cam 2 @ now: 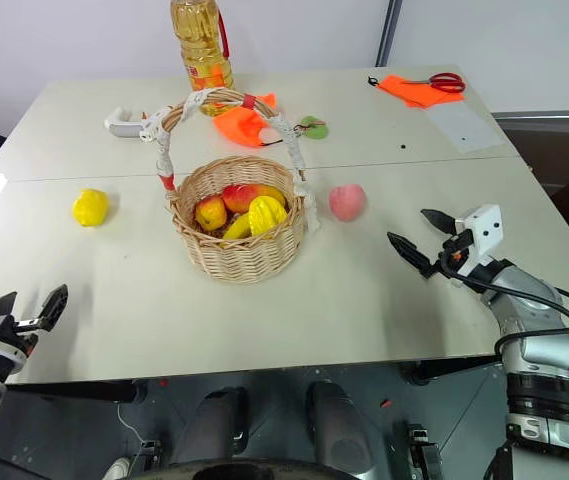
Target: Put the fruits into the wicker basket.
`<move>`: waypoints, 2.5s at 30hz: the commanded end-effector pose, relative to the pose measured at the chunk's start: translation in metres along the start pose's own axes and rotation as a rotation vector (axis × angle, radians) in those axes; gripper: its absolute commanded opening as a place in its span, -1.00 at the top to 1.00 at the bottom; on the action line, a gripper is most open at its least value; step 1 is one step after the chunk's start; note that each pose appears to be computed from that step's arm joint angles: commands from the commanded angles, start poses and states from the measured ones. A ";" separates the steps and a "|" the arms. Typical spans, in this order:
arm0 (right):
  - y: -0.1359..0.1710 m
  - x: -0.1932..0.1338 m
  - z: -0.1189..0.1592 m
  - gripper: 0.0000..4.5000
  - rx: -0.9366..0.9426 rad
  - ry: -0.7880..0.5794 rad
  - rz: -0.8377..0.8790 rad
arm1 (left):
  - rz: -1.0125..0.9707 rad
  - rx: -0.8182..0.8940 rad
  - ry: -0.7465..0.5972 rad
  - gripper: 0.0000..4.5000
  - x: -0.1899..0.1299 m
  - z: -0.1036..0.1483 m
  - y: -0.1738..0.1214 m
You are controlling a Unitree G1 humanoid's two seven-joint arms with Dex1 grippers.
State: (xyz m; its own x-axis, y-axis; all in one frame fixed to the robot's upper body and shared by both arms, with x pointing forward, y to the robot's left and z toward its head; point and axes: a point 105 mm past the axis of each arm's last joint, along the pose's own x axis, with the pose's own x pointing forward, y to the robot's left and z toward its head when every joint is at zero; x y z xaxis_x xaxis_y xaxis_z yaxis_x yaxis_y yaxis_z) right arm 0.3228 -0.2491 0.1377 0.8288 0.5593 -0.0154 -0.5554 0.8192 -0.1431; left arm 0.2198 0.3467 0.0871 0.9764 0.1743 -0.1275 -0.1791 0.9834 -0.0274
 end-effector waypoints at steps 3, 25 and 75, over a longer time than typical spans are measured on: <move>0.001 0.003 0.018 -0.99 -0.050 -0.043 0.011 | -0.006 0.039 -0.047 -1.00 0.001 0.018 -0.001; 0.104 0.005 0.096 -0.99 -0.118 -0.127 0.484 | -0.036 0.121 -0.008 -1.00 0.074 0.090 -0.002; 0.099 0.029 0.100 -1.00 -0.199 -0.075 0.446 | -1.043 0.332 -0.099 0.05 0.031 0.129 -0.246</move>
State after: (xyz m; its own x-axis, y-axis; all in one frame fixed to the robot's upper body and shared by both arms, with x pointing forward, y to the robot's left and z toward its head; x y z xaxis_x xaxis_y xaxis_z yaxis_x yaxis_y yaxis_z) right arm 0.2869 -0.1401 0.2124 0.5024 0.8624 -0.0617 -0.8379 0.4681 -0.2806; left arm 0.3020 0.1159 0.2186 0.6105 -0.7841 -0.1116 0.7896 0.5914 0.1637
